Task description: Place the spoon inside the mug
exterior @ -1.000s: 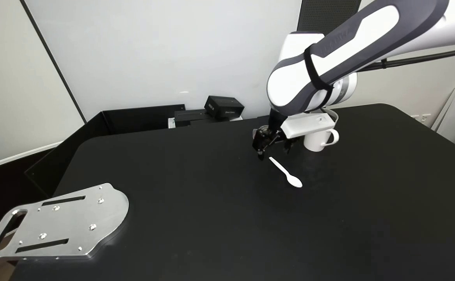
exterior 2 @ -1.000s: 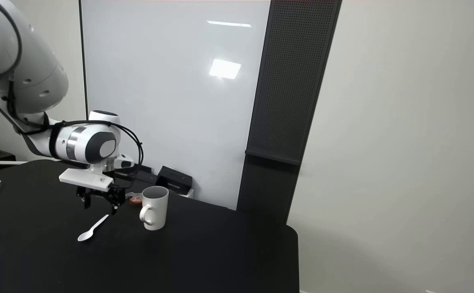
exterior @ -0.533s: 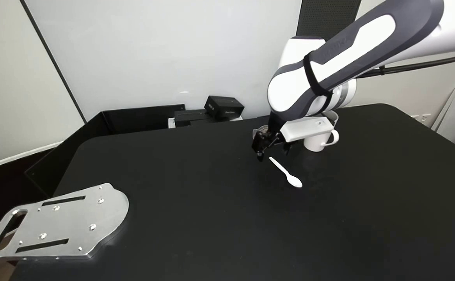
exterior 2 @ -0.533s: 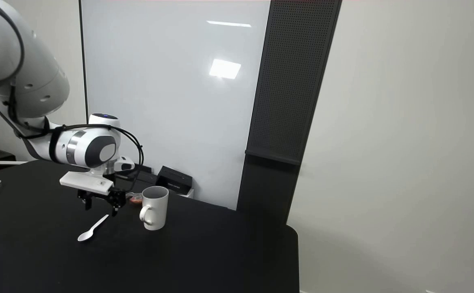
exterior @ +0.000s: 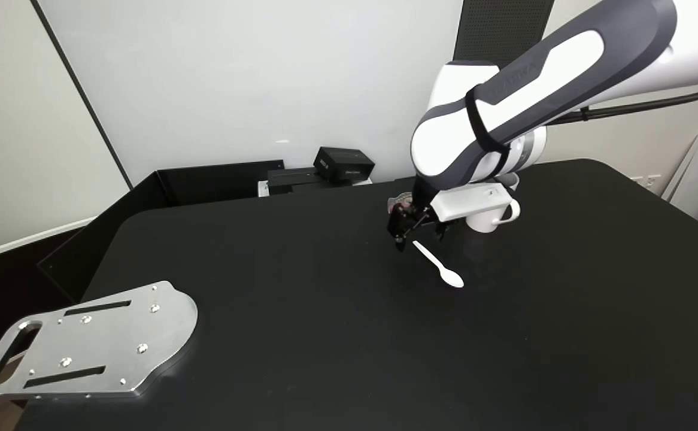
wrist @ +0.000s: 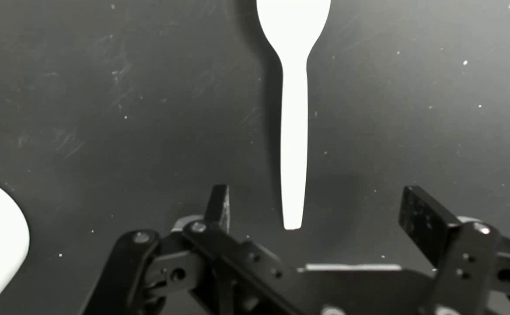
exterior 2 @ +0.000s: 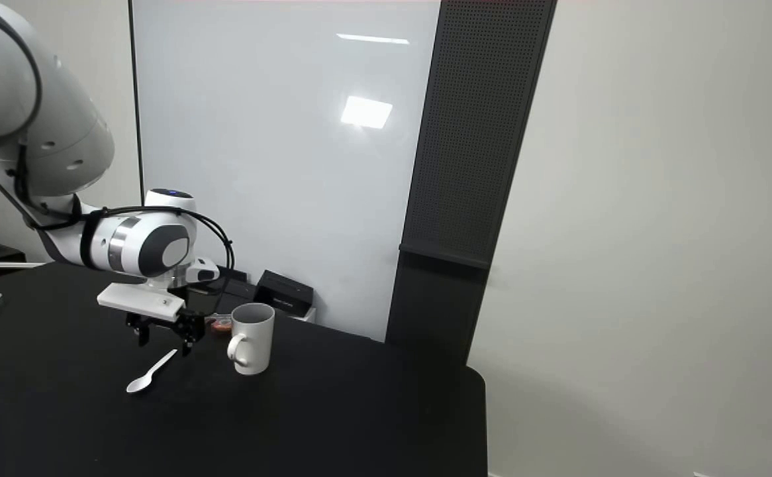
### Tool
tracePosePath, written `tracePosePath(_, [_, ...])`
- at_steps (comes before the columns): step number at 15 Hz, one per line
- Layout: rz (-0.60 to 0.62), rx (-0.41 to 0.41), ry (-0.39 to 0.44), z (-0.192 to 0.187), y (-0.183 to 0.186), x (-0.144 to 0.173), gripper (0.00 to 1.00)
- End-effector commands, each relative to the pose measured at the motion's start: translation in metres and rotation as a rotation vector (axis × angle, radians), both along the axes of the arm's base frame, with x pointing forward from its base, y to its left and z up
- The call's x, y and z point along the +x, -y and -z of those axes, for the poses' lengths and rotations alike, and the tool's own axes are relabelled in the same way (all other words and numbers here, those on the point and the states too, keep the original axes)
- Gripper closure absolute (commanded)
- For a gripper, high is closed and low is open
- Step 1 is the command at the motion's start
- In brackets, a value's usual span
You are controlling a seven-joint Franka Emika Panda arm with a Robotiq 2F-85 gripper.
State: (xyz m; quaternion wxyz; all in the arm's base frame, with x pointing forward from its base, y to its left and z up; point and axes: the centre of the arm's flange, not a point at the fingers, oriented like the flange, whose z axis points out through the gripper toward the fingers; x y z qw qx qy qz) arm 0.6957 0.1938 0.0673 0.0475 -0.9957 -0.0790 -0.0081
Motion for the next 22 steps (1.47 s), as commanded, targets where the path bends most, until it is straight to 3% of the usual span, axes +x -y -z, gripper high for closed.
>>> tracePosePath(1, [0.023, 0.012, 0.003, 0.007, 0.001, 0.008, 0.00])
tracePosePath(3, [0.023, 0.010, 0.001, 0.010, 0.002, 0.008, 0.02])
tracePosePath(4, [0.024, 0.008, 0.003, 0.012, 0.002, 0.007, 0.27])
tracePosePath(6, [0.027, 0.006, 0.004, 0.013, 0.002, 0.007, 0.32])
tracePosePath(16, [0.071, 0.014, 0.018, 0.001, 0.023, 0.015, 0.99])
tracePosePath(22, [0.109, 0.022, 0.020, -0.012, 0.039, 0.023, 0.97])
